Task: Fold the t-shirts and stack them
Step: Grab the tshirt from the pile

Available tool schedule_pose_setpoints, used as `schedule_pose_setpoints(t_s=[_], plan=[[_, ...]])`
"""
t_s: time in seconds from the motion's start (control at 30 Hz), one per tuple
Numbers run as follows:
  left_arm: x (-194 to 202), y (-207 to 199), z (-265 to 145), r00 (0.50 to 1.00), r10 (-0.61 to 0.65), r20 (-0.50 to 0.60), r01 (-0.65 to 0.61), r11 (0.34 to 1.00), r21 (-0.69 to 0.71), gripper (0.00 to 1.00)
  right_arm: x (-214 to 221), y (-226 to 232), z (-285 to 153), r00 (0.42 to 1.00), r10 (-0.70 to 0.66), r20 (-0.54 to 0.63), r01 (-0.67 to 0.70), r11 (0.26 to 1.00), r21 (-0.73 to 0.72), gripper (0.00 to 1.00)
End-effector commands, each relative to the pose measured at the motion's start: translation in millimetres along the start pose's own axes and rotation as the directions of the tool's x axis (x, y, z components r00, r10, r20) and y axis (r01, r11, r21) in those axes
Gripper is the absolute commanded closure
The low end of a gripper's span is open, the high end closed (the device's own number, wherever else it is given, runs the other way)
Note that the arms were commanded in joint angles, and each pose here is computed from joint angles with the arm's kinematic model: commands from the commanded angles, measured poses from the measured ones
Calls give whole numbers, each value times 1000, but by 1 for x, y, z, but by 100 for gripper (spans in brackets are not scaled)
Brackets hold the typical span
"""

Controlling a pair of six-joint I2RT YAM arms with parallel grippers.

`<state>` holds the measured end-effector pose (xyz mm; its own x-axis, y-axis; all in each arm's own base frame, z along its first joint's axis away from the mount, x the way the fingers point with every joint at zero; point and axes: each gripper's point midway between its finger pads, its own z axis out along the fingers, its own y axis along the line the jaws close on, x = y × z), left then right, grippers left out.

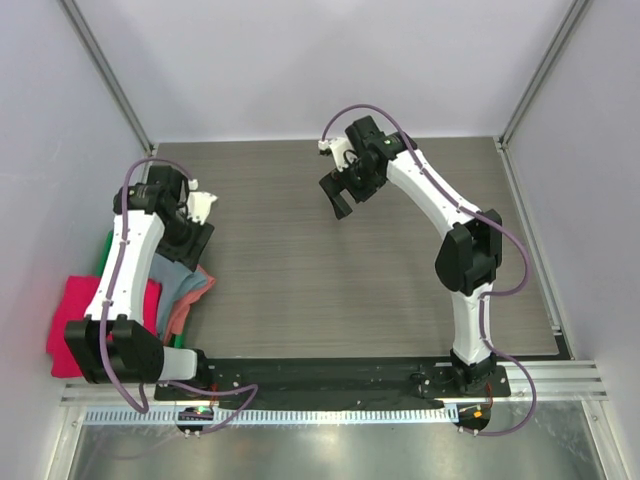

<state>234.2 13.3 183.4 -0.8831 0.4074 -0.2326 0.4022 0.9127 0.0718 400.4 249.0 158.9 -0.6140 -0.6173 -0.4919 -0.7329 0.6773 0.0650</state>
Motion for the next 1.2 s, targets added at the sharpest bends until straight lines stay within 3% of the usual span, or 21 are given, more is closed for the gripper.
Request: schedule_pose_setpoints(t_s=[0.0, 0.27, 0.37, 0.4, 0.57, 0.7, 0.87, 1.03, 1.17], plan=[[73, -19, -21, 966, 38, -255, -25, 998, 52, 45, -22, 2, -35, 993, -31, 112, 29, 999, 20, 0], [85, -22, -11, 957, 48, -285, -32, 998, 62, 49, -21, 1, -34, 994, -29, 108, 26, 999, 23, 0], [84, -19, -8, 957, 45, -286, -34, 998, 43, 76, -20, 1, -35, 994, -31, 107, 29, 999, 25, 0], [83, -18, -9, 958, 43, -283, -34, 999, 36, 98, -20, 0, -35, 994, -30, 105, 27, 999, 27, 0], [72, -2, -23, 976, 31, -215, -47, 997, -65, 100, -21, -2, -40, 993, -36, 114, 31, 998, 46, 0], [40, 27, -72, 998, 40, -41, -49, 969, -242, 100, -32, -16, -53, 985, -61, 158, 39, 990, 136, 0], [8, 62, -127, 992, 72, 100, -21, 899, -438, 100, -52, -27, -65, 973, -71, 218, 27, 979, 201, 0], [-36, 86, -184, 948, 98, 303, 90, 831, -549, 100, -61, -28, -65, 969, -68, 239, 19, 979, 203, 0], [-83, 86, -220, 879, 161, 448, 122, 833, -540, 100, -74, -37, -78, 957, -70, 281, -3, 967, 253, 0]])
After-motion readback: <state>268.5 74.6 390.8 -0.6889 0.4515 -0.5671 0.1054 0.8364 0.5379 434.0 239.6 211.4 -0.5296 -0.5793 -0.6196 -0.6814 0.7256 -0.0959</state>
